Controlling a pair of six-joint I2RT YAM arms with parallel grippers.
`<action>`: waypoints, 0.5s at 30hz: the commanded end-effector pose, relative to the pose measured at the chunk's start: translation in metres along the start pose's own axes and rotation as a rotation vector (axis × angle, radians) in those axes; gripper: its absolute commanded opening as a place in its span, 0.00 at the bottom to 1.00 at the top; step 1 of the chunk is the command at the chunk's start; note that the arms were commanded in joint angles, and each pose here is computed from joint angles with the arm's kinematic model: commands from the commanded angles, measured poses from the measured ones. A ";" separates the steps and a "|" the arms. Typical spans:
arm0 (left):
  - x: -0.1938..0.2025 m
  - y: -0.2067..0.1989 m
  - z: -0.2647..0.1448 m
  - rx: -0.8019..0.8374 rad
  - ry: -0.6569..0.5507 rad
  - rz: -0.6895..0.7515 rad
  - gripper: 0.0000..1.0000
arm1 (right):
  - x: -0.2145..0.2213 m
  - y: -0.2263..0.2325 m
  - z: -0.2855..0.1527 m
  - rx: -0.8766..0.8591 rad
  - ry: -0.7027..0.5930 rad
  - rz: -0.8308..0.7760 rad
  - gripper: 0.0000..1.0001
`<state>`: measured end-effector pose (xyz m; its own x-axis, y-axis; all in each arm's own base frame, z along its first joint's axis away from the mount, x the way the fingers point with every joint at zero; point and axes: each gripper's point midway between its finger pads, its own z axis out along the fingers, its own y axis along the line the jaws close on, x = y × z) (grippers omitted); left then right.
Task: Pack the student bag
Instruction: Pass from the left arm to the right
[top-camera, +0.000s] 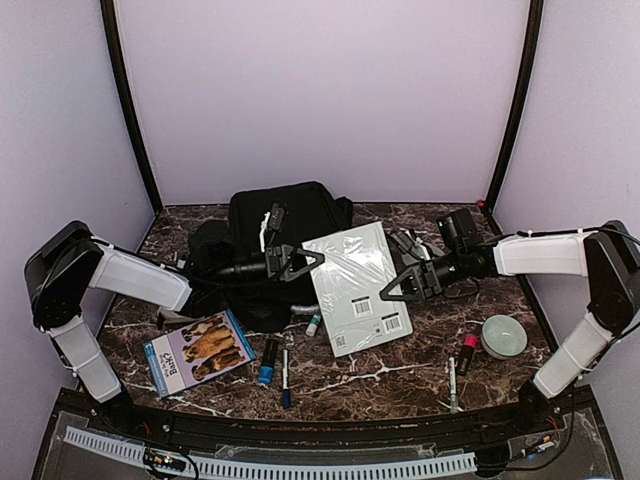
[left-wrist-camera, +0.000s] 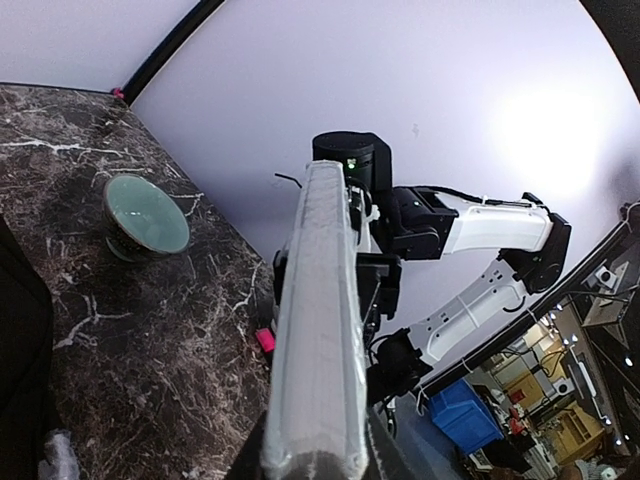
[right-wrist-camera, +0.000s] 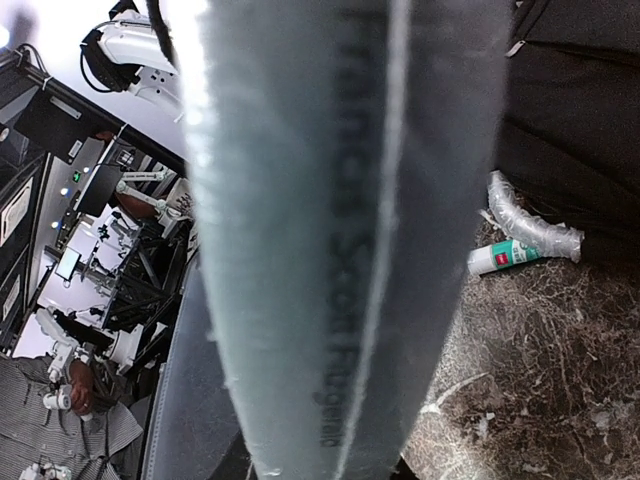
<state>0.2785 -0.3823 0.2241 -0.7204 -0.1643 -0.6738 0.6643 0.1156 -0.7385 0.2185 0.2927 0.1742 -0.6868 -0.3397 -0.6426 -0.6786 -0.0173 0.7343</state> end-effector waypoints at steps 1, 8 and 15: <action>-0.020 0.014 -0.011 -0.072 -0.082 0.027 0.34 | -0.019 0.007 -0.005 0.018 -0.040 -0.043 0.00; -0.029 0.045 -0.016 -0.373 0.114 0.171 0.54 | -0.039 -0.013 -0.056 0.136 -0.125 -0.074 0.00; -0.018 0.090 -0.043 -0.714 0.422 0.416 0.51 | -0.052 -0.030 -0.107 0.329 -0.199 -0.135 0.00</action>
<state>0.3539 -0.3630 0.2201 -0.5911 0.0316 -0.8060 0.6761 0.5643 -0.4738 0.2944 0.2170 0.1612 -0.7683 -0.1688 -0.6174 -0.6375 0.2880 0.7146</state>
